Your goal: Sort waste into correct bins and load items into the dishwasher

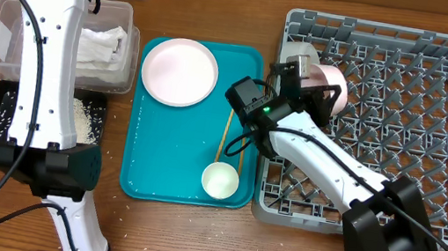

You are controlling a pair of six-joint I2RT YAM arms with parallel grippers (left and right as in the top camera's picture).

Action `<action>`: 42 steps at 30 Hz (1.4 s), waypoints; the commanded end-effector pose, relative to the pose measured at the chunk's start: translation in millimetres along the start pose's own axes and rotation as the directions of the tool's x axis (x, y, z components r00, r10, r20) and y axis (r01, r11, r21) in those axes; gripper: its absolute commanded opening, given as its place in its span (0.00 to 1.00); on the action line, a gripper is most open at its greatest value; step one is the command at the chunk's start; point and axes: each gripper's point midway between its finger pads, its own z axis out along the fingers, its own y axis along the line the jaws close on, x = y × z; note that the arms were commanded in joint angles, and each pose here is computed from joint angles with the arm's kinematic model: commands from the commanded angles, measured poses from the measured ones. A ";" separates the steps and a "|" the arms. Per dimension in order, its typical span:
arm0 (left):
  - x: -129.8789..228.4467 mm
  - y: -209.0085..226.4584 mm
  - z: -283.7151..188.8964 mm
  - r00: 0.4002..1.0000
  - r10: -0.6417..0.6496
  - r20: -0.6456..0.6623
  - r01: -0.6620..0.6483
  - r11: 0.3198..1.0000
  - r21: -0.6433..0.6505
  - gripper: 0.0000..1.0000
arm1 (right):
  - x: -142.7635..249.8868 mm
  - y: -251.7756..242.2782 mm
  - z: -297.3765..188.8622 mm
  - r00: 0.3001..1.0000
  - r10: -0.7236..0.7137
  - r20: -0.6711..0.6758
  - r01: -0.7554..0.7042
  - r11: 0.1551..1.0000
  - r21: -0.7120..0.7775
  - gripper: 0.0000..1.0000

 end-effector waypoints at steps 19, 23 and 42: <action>0.2 3.5 3.7 1.000 -0.002 -0.004 0.002 1.000 -0.012 1.00 | 14.0 52.5 -78.8 0.981 -0.129 0.144 0.157 0.968 -0.198 0.47; 0.2 3.6 3.7 1.000 -0.002 -0.004 0.002 1.000 -0.013 1.00 | 15.6 64.1 -90.5 0.987 -0.095 0.128 0.128 0.952 -0.280 0.79; 0.2 3.6 3.7 1.000 -0.002 -0.004 0.002 1.000 -0.013 1.00 | -127.0 112.3 -149.3 0.896 0.315 -0.312 -0.386 0.209 -0.898 0.73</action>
